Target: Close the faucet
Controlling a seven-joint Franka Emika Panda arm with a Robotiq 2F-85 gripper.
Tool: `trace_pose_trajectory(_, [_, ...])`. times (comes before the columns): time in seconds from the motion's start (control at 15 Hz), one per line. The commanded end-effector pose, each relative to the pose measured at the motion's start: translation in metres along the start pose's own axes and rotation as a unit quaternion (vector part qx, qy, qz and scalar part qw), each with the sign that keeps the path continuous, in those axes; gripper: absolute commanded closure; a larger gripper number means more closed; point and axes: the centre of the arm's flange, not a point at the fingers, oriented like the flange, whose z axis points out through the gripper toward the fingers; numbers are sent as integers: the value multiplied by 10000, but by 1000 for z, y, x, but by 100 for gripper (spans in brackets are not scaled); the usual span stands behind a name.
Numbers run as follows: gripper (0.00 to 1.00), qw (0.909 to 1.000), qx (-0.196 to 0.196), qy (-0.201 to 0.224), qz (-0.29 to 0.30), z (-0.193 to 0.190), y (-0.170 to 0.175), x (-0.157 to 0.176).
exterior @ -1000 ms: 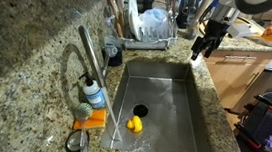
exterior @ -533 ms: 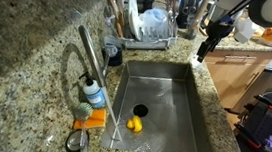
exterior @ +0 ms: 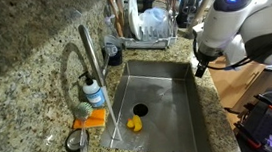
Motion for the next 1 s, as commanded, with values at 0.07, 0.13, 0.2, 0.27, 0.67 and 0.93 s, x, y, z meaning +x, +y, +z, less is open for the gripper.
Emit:
trace_pose_trajectory(0.07, [0,9911,-852,-206,-1004,22,-28,23])
trace_pose_trajectory(0.13, [0,9869,-1007,-246,-1235,22,-29,22])
trace_pose_trajectory(0.2, [0,9822,-1148,-262,-1465,21,-32,22])
trace_pose_trajectory(0.27, [0,9770,-1275,-238,-1691,18,-36,20])
trace_pose_trajectory(0.67, [0,9647,-1742,106,-1971,-2,-42,18])
trace_pose_trajectory(0.93, [0,9288,-2210,754,-2878,-11,-62,20])
